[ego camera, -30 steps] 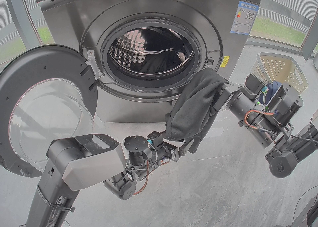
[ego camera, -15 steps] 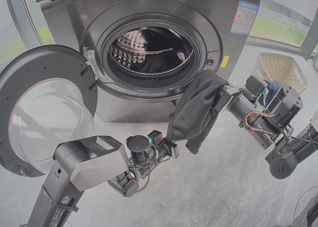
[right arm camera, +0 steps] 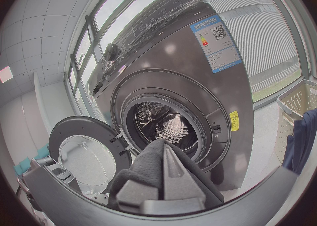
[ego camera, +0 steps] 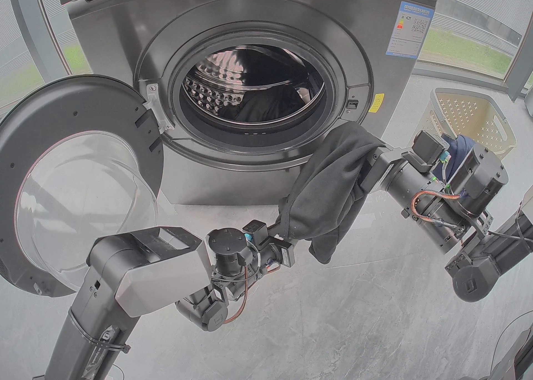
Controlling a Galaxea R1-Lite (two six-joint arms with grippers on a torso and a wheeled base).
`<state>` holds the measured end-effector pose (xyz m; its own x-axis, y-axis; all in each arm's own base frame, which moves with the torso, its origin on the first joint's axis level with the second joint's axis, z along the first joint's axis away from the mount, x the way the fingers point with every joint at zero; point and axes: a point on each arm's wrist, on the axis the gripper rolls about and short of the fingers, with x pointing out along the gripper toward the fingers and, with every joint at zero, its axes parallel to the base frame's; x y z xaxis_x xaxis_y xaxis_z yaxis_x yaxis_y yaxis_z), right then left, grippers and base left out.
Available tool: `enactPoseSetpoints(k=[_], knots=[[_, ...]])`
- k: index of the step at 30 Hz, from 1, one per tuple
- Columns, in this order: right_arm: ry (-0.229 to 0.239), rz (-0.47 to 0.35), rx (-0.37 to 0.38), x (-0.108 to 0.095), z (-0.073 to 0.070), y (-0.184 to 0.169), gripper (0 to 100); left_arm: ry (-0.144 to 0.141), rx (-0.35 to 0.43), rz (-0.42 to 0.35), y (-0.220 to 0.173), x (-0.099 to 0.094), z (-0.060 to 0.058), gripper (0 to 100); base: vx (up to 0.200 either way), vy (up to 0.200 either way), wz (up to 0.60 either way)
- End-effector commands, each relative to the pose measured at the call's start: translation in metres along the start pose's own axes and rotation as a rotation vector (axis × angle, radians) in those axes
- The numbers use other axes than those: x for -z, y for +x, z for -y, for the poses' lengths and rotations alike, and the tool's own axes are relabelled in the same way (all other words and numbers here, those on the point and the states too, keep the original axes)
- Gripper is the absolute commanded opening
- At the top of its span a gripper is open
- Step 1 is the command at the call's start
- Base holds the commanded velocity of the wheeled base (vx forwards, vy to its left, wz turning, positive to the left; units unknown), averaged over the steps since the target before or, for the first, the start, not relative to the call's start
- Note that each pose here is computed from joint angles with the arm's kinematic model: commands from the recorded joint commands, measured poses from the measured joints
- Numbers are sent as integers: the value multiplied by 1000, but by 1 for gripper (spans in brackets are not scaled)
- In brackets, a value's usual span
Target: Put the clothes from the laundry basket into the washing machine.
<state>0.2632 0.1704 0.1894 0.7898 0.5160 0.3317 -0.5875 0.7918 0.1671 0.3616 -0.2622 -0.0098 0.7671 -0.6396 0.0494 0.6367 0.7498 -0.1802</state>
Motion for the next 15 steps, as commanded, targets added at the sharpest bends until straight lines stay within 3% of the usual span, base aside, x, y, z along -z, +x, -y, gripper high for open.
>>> enactPoseSetpoints(k=[1, 9, 15], knots=[[1, 2, -5, 0, -1, 1, 0, 2, -4, -22, -6, 1, -2, 100, 0, 0, 0], [2, -5, -5, 4, -2, 3, 0, -2, 49, -38, -7, 3, 12, 100, 0, 0, 0], [6, -7, -12, 5, -4, 3, 0, -2, 52, 5, 7, 6, 7, 100, 0, 0, 0]])
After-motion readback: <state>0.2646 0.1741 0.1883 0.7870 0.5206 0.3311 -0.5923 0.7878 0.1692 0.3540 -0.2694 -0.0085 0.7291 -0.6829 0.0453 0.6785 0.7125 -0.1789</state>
